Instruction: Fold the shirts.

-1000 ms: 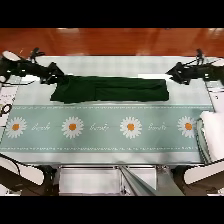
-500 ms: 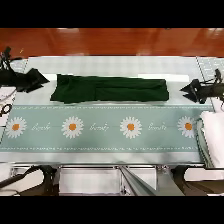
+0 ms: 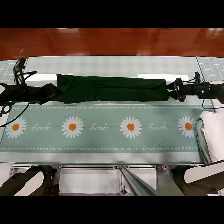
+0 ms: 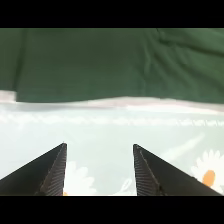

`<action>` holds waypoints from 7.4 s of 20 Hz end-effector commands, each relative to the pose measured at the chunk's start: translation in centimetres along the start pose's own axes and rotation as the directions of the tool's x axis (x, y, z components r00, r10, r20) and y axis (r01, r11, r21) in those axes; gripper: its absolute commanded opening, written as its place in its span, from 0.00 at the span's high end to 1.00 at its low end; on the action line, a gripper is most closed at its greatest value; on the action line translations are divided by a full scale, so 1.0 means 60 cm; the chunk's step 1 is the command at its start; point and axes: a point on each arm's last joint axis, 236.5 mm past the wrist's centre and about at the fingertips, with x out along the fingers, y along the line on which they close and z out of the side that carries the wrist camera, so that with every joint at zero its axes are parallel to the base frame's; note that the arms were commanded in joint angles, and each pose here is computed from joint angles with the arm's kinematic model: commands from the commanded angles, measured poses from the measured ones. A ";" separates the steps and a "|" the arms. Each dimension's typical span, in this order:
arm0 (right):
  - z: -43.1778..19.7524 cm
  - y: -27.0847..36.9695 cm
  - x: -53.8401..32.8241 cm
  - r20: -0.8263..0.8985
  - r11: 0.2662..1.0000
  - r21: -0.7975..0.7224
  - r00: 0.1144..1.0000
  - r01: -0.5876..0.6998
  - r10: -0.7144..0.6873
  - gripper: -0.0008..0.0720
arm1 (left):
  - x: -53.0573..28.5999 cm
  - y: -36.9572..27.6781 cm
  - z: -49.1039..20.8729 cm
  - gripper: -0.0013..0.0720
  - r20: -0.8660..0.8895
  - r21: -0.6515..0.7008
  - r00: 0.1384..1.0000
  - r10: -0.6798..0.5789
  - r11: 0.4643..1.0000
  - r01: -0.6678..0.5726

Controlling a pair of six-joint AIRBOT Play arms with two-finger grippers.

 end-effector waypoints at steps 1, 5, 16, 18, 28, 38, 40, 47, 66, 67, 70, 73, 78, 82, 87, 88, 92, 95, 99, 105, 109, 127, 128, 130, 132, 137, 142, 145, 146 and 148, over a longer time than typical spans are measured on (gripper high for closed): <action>0.004 0.039 0.044 -0.025 0.999 -0.007 0.999 -0.044 0.044 0.42 | 0.009 -0.026 -0.005 0.30 0.007 0.036 1.000 -0.020 0.999 0.020; -0.010 0.082 0.074 -0.054 0.994 -0.093 0.997 -0.056 0.052 0.84 | 0.011 -0.033 0.010 0.30 0.049 0.042 0.998 -0.025 0.999 0.023; -0.124 0.157 -0.164 0.097 0.855 -0.500 0.990 0.139 -0.104 0.96 | 0.041 -0.098 -0.014 0.96 0.006 0.130 0.996 -0.092 0.987 0.091; -0.178 0.169 -0.210 0.141 0.831 -0.536 0.987 0.145 -0.081 0.96 | 0.084 -0.139 -0.045 0.96 -0.081 0.179 0.990 -0.111 0.976 0.124; -0.381 0.228 -0.361 0.286 0.802 -0.590 0.953 0.090 0.104 0.96 | 0.325 -0.439 -0.212 0.96 -0.454 0.453 0.886 -0.094 0.832 0.320; -0.389 0.232 -0.356 0.261 0.806 -0.589 0.959 0.066 0.113 0.96 | 0.304 -0.479 -0.355 0.96 -0.624 0.547 0.781 0.030 0.730 0.409; -0.395 0.249 -0.340 0.221 0.794 -0.608 0.965 0.025 0.138 0.96 | 0.274 -0.425 -0.254 0.96 -0.557 0.562 0.828 0.066 0.764 0.318; -0.417 0.365 -0.155 0.016 0.732 -0.654 0.965 -0.189 0.263 0.96 | 0.035 -0.158 -0.001 0.96 -0.136 0.327 0.990 0.036 0.945 0.011; -0.467 0.469 0.281 -0.409 0.803 -0.440 0.886 -0.401 0.219 0.43 | -0.060 -0.086 -0.038 0.95 0.060 0.108 0.997 -0.045 0.993 0.038; -0.470 0.462 0.264 -0.455 0.807 -0.423 0.867 -0.413 0.205 0.43 | -0.052 -0.086 -0.042 0.95 0.043 0.108 0.998 -0.045 0.993 0.040; -0.436 0.414 0.168 -0.562 0.789 -0.463 0.822 -0.404 0.091 0.43 | -0.037 -0.089 -0.038 0.96 0.043 0.110 0.998 -0.047 0.993 0.042; -0.323 0.300 0.047 -0.351 0.741 -0.671 0.898 -0.044 -0.265 0.43 | -0.037 -0.093 -0.040 0.96 0.042 0.111 0.998 -0.054 0.993 0.049; -0.229 0.103 -0.143 0.143 0.663 -0.580 0.860 0.474 -0.490 0.43 | -0.037 -0.093 -0.033 0.95 0.059 0.110 0.997 -0.055 0.993 0.048; -0.309 0.011 -0.066 0.148 0.944 -0.224 0.966 0.242 -0.212 0.41 | -0.036 -0.099 -0.033 0.95 0.063 0.118 0.996 -0.061 0.992 0.053; -0.388 0.012 0.041 -0.055 0.994 -0.087 0.996 0.063 -0.068 0.42 | -0.030 -0.121 -0.042 0.95 0.053 0.153 0.995 -0.081 0.986 0.072; -0.398 0.021 0.062 -0.096 0.995 -0.086 0.994 0.044 -0.052 0.42 | -0.029 -0.125 -0.043 0.95 0.053 0.159 0.995 -0.085 0.984 0.076; -0.432 0.058 0.136 -0.245 0.993 -0.113 0.969 0.016 -0.043 0.42 | -0.027 -0.132 -0.047 0.95 0.047 0.169 0.995 -0.092 0.982 0.083; -0.439 0.080 0.160 -0.302 0.983 -0.179 0.948 0.044 -0.098 0.46 | -0.027 -0.132 -0.047 0.95 0.047 0.169 0.995 -0.092 0.982 0.083; -0.403 0.180 0.153 -0.267 0.961 -0.265 0.964 -0.073 0.000 0.87 | -0.027 -0.132 -0.047 0.95 0.047 0.169 0.995 -0.092 0.982 0.083; -0.367 0.324 0.113 -0.243 0.870 -0.462 0.968 -0.170 0.060 0.96 | -0.027 -0.132 -0.047 0.95 0.048 0.169 0.995 -0.092 0.982 0.083; -0.316 0.433 0.025 -0.132 0.732 -0.677 0.991 -0.072 -0.024 0.96 | -0.027 -0.132 -0.047 0.95 0.047 0.169 0.995 -0.092 0.982 0.083; -0.052 0.237 -0.648 0.486 0.865 -0.257 0.831 0.430 -0.269 0.96 | -0.027 -0.132 -0.080 0.95 -0.035 0.163 0.995 -0.093 0.982 0.097; -0.060 0.201 -0.666 0.465 0.872 -0.205 0.828 0.445 -0.313 0.96 | -0.027 -0.132 -0.080 0.96 -0.035 0.163 0.995 -0.093 0.982 0.097; -0.074 0.145 -0.702 0.454 0.877 -0.099 0.805 0.470 -0.381 0.96 | -0.027 -0.133 -0.078 0.95 -0.031 0.163 0.995 -0.093 0.982 0.097; -0.095 0.093 -0.739 0.471 0.871 0.031 0.762 0.490 -0.445 0.96 | -0.027 -0.133 -0.078 0.96 -0.031 0.163 0.995 -0.093 0.982 0.097; -0.233 -0.091 -0.740 0.299 0.743 0.383 0.688 0.548 -0.661 0.96 | -0.027 -0.133 -0.073 0.95 -0.017 0.163 0.995 -0.094 0.982 0.096; -0.381 -0.209 -0.660 0.054 0.575 0.570 0.671 0.587 -0.739 0.96 | -0.027 -0.137 -0.057 0.95 0.021 0.159 0.994 -0.104 0.982 0.100; -0.429 -0.236 -0.640 -0.017 0.507 0.594 0.640 0.625 -0.768 0.84 | -0.028 -0.138 -0.046 0.95 0.051 0.158 0.993 -0.107 0.983 0.098; -0.438 -0.242 -0.638 -0.033 0.490 0.601 0.632 0.632 -0.774 0.56 | -0.028 -0.139 -0.041 0.95 0.063 0.159 0.992 -0.108 0.983 0.097; -0.436 -0.240 -0.637 -0.028 0.495 0.599 0.635 0.629 -0.772 0.42 | -0.029 -0.139 -0.035 0.96 0.077 0.159 0.991 -0.109 0.983 0.096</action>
